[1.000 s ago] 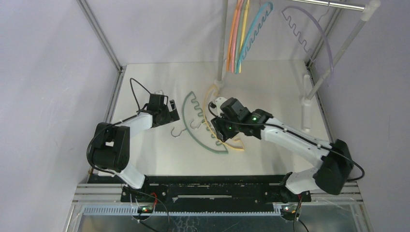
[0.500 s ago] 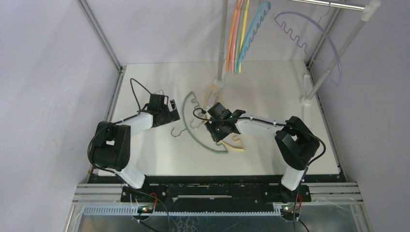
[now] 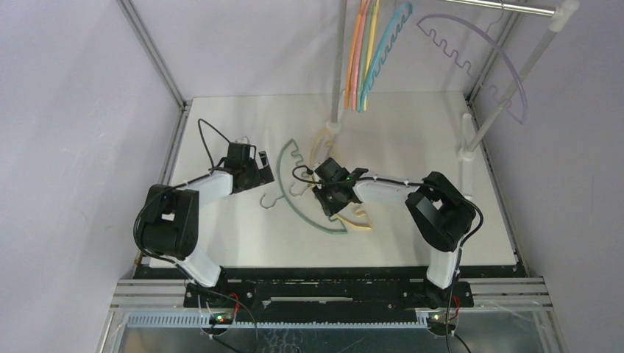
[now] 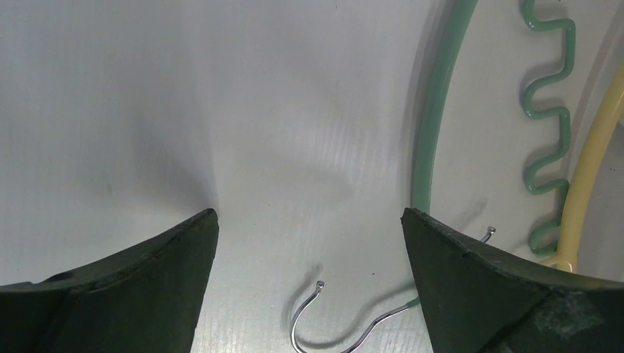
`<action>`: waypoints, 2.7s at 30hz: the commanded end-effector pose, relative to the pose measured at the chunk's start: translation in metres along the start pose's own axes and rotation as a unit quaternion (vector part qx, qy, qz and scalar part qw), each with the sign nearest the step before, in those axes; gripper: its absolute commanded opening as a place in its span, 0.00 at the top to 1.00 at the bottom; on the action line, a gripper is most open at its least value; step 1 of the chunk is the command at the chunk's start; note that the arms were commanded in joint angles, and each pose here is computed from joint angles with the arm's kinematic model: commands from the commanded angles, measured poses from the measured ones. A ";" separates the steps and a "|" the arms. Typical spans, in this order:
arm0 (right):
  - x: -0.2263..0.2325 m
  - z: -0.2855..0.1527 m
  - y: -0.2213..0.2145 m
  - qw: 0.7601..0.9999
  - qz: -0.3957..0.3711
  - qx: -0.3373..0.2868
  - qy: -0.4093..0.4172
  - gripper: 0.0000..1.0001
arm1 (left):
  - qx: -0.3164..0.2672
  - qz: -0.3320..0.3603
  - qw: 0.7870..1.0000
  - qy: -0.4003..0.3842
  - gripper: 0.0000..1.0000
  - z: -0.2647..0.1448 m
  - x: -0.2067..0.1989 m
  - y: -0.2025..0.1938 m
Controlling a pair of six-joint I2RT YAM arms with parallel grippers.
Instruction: Organize the hangers
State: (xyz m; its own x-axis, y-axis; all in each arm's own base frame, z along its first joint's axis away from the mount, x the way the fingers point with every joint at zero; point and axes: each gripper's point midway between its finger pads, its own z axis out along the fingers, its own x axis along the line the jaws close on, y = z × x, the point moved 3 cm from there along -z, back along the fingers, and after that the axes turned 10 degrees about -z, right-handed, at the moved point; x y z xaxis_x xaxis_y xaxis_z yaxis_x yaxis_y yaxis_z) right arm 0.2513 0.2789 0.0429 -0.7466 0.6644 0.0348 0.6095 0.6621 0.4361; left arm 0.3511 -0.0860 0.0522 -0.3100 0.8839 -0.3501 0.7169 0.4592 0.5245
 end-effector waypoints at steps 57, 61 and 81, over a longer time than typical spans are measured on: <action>0.033 -0.476 0.043 0.828 -0.002 -0.473 0.301 1.00 | -0.011 -0.006 0.999 -0.035 0.01 -0.006 -0.026 0.022; 0.024 -0.493 0.046 0.821 0.008 -0.511 0.254 1.00 | -0.010 -0.002 0.999 -0.037 0.01 -0.004 -0.029 0.023; -0.054 -0.477 0.040 0.795 0.184 -0.576 0.046 1.00 | -0.001 -0.006 0.998 -0.057 0.01 0.009 -0.038 0.024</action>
State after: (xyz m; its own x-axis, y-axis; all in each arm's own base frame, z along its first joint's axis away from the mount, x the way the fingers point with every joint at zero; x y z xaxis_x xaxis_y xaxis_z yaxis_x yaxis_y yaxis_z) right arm 0.1589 0.1148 0.4935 -0.6884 0.6266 0.3653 0.1936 -0.3267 0.9251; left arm 0.3663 -0.0992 0.0546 -0.2835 0.8751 -0.3922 0.7365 0.4606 0.4953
